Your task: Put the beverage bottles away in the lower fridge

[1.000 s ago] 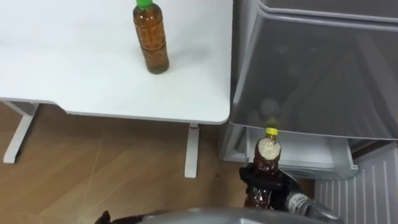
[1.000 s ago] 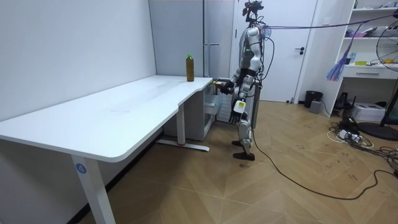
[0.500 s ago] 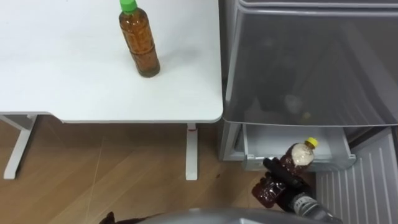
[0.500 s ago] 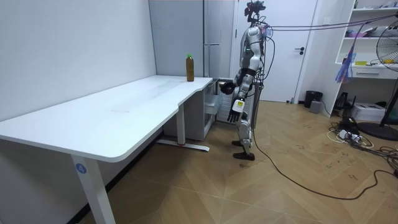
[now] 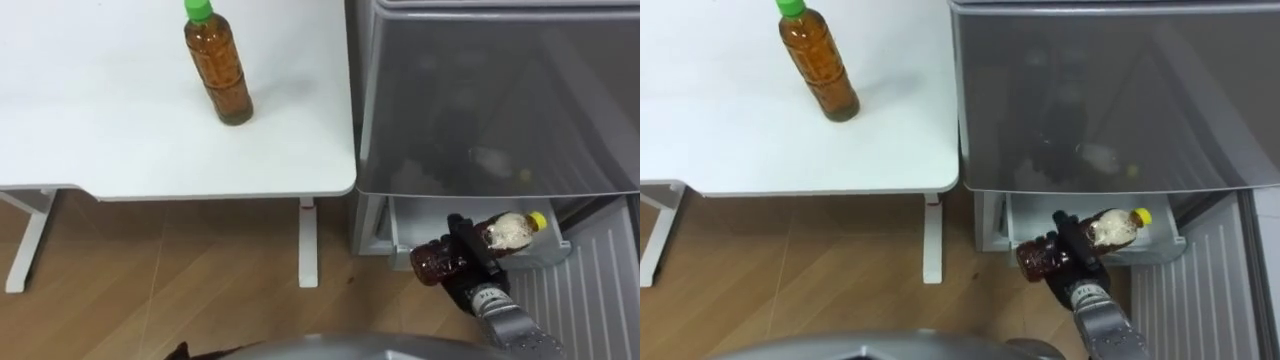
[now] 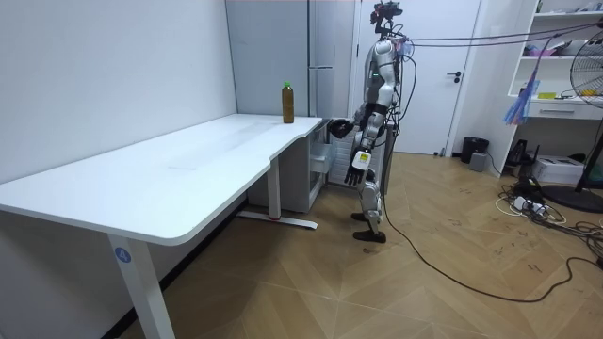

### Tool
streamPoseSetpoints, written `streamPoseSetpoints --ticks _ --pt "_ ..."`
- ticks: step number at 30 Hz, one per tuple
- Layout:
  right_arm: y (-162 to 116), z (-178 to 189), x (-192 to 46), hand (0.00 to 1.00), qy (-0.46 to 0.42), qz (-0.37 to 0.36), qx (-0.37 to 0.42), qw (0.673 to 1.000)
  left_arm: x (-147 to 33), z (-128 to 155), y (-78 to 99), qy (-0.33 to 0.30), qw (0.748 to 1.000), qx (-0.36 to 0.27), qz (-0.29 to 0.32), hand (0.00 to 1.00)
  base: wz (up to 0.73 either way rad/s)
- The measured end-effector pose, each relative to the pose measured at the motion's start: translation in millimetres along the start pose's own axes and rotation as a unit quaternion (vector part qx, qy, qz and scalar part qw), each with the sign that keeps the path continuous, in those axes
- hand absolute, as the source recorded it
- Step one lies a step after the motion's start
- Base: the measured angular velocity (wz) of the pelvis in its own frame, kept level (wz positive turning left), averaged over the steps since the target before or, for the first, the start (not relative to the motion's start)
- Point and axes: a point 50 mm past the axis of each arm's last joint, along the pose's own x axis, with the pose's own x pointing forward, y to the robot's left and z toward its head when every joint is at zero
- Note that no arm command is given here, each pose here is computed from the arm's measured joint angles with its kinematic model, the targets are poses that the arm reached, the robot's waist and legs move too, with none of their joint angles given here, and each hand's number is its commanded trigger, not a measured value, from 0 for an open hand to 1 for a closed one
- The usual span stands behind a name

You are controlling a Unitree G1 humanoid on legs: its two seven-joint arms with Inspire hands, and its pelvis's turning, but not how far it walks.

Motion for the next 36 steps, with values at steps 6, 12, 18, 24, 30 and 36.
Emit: streamPoseSetpoints --ticks 6,12,18,24,30,36 --pt "2.8 7.6 1.1 1.00 -0.018 -0.003 0.023 1.000 0.2 -5.8 -0.8 0.014 1.000 -0.007 0.000 0.00 0.05" --pt "20.9 15.6 8.1 1.00 -0.034 0.019 0.034 0.999 0.9 -3.4 -3.1 0.011 1.000 -0.005 -0.010 0.00 0.02" --pt "35.2 25.0 19.0 1.00 -0.048 0.014 0.051 0.997 2.3 -0.7 -3.4 0.013 1.000 0.002 -0.023 0.00 -0.01" --pt "57.1 35.2 32.1 1.00 -0.060 0.014 0.078 0.995 5.4 14.2 -1.9 0.006 0.999 0.019 -0.036 0.00 0.03" --pt "87.3 46.4 41.2 1.00 -0.070 0.034 0.106 0.991 10.8 37.3 -12.3 -0.004 0.998 0.036 -0.047 0.00 0.00" --pt "120.9 63.2 46.6 1.00 -0.070 0.055 0.097 0.991 11.2 41.0 -13.6 -0.004 0.997 0.055 -0.054 0.00 0.06"
